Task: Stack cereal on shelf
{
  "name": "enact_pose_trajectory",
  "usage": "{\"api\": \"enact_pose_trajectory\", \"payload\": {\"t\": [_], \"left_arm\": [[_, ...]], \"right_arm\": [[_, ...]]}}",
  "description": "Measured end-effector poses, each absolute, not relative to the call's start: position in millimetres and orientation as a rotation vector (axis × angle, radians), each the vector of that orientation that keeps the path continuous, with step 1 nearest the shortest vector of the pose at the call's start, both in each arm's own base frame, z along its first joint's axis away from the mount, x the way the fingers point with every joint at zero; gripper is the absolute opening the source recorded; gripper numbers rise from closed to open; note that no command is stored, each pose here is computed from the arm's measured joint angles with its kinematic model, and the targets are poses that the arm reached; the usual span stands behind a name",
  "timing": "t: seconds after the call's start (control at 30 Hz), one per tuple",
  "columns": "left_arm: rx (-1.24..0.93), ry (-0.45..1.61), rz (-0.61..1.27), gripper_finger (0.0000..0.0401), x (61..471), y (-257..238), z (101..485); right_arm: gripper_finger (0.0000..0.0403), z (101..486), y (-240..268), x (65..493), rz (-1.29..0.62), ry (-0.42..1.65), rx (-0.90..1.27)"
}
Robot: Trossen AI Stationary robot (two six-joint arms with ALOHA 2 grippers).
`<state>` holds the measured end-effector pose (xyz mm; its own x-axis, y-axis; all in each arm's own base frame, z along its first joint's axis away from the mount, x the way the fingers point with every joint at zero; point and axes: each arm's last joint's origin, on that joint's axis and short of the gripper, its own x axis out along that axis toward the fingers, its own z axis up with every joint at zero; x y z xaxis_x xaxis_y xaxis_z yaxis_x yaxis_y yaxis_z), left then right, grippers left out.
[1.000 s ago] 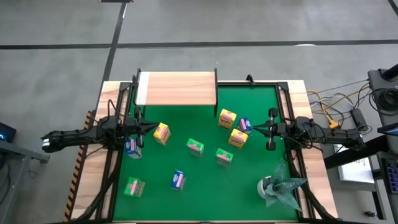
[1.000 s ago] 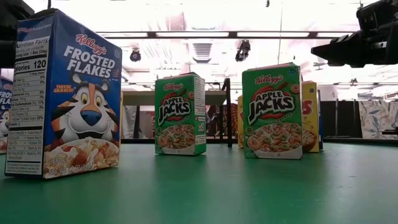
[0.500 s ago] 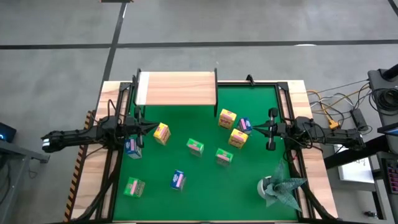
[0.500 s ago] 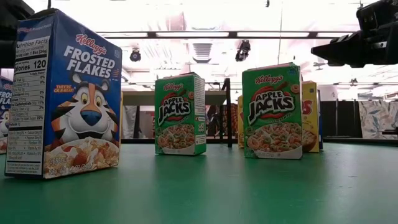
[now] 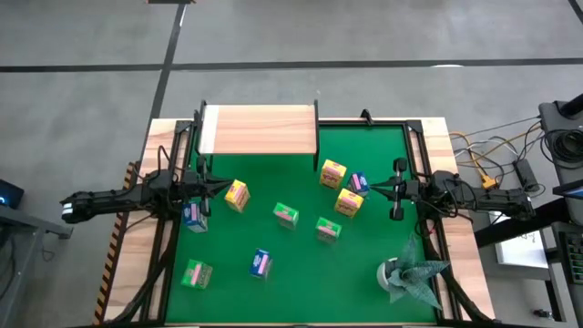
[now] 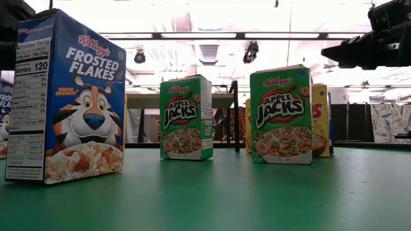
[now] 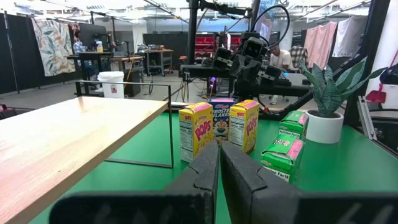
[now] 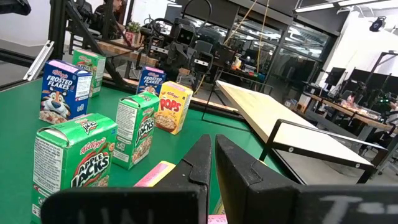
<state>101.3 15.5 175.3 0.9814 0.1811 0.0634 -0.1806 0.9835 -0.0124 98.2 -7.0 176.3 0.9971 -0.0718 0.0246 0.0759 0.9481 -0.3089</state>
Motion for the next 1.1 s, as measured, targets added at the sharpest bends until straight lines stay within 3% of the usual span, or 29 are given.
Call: {"api": "enact_pose_trajectory", "payload": {"t": [1.1], "left_arm": [[-0.007,-0.065,0.182,0.0000,101.3,15.5,175.3]], "right_arm": [[0.0013,176.3,-6.9,98.2,-0.075,-0.013,-0.325]]}}
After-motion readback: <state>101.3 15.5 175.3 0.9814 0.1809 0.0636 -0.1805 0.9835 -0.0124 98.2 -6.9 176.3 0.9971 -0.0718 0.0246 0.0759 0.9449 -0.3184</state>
